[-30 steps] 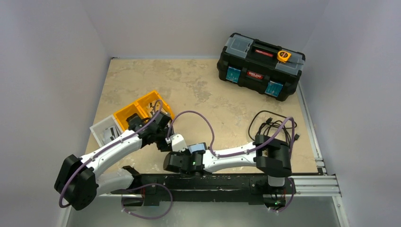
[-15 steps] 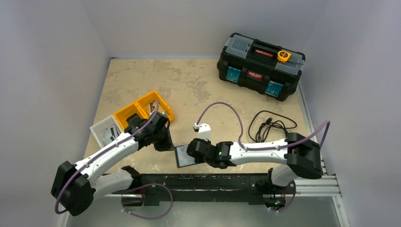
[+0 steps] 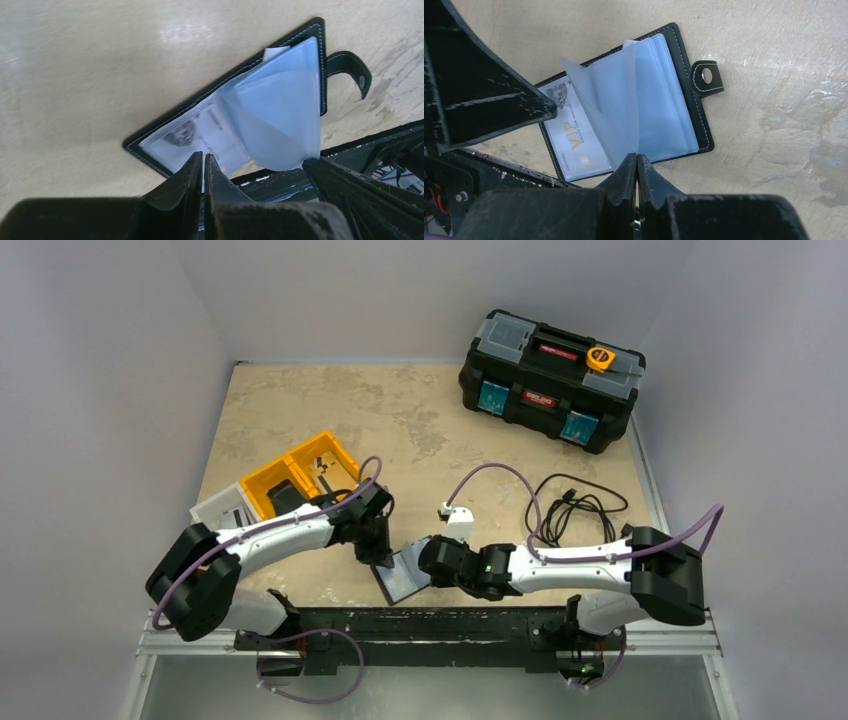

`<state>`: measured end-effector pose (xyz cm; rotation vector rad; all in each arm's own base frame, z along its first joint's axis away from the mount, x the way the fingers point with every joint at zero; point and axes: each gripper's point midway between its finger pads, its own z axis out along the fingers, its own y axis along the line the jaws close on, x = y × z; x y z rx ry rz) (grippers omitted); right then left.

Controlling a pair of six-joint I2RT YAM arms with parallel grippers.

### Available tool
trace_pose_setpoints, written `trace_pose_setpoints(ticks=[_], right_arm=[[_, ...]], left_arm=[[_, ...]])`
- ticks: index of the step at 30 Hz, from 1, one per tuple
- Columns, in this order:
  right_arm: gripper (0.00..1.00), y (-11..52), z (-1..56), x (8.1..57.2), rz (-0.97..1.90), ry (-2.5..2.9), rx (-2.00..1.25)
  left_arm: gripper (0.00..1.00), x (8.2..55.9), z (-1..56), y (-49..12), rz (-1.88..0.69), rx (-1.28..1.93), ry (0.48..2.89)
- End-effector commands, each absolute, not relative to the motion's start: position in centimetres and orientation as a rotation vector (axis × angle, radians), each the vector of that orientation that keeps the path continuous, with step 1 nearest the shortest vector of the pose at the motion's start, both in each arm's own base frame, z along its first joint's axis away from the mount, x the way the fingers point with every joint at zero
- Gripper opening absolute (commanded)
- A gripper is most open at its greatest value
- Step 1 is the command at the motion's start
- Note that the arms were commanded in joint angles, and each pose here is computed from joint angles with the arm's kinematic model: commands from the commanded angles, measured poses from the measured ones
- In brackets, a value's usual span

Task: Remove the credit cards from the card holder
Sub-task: Remove the credit card from the card holder.

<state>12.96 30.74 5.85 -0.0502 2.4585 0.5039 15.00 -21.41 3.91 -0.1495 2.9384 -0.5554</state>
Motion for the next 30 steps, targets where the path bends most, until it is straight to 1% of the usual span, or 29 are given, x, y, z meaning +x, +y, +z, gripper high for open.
trace_pose_setpoints(ticks=[1, 6, 8, 14, 18, 22, 26, 30], right_arm=[[0.07, 30.1, 7.1, 13.4, 0.53, 2.435, 0.042], [0.31, 29.4, 8.8, 13.5, 0.554, 2.407, 0.053], [0.36, 29.4, 9.4, 13.6, 0.571, 2.397, 0.051], [0.38, 30.0, 10.2, 13.2, 0.635, 2.387, 0.016], [0.37, 31.7, 9.8, 12.6, 0.684, 2.406, -0.079], [0.37, 34.1, 9.6, 11.8, 0.797, 2.416, -0.178], [0.36, 36.0, 9.6, 11.3, 0.901, 2.425, -0.26], [0.36, 37.9, 9.5, 11.5, 0.954, 2.43, -0.337]], left_arm=[[0.04, 16.8, 5.5, -25.7, -0.719, -0.129, 2.869], [0.05, 17.4, 5.6, -28.1, -0.787, -0.111, 2.87], [0.05, 17.7, 5.6, -28.9, -0.812, -0.106, 2.867], [0.06, 18.3, 4.4, -30.4, -0.813, -0.093, 2.911], [0.07, 18.7, 4.3, -30.3, -0.775, -0.077, 2.915], [0.08, 19.0, 5.6, -28.0, -0.694, -0.094, 2.884], [0.1, 19.1, 7.3, -24.6, -0.649, -0.156, 2.827], [0.12, 18.1, 7.6, -21.3, -0.592, -0.214, 2.804]])
